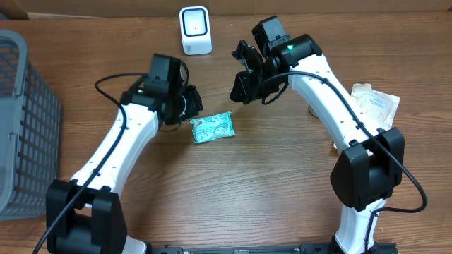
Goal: Scan the item barcode
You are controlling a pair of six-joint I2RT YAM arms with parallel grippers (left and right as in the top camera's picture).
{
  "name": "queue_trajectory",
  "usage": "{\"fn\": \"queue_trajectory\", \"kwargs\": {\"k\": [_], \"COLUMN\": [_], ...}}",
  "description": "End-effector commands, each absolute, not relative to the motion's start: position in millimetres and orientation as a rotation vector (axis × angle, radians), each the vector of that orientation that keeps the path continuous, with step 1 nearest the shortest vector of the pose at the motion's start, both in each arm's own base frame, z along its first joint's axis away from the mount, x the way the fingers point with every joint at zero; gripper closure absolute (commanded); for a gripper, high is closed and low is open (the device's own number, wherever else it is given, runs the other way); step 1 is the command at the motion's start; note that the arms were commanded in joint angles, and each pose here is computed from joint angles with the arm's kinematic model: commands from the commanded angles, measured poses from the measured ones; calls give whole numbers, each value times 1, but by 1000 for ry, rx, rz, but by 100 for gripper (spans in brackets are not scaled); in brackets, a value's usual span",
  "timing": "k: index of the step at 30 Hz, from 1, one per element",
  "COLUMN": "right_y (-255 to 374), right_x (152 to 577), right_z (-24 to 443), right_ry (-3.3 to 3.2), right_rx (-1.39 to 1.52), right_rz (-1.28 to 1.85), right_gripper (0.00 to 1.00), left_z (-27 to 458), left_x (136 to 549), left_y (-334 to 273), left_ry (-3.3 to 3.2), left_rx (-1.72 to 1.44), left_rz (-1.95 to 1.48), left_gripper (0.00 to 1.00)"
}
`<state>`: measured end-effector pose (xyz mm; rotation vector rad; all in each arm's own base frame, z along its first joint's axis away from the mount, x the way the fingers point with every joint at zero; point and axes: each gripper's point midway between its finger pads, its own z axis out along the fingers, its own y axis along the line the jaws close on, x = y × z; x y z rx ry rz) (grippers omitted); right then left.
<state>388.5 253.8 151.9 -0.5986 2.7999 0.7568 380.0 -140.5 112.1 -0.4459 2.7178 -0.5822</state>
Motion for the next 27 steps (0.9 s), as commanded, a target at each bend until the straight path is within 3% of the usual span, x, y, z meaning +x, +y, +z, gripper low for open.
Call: {"fn": "queue_trajectory", "kwargs": {"k": [1,15,27], "right_y": [255,258,296], "right_x": [388,388,368], "right_z": [155,149,87], "right_ry": [2801,2828,2973], "right_rx": [-568,-519,-573], "right_rz": [781,794,886], "right_gripper": [79,83,85], "left_z": [96,29,25], "left_x": [380,371,369], "left_y": [-135,-145,-143], "left_ry": [2733,2908,2925], "left_rx": [-542,-604,-565], "left_rz": [-518,-541,-514], "left_gripper": [96,96,96]}}
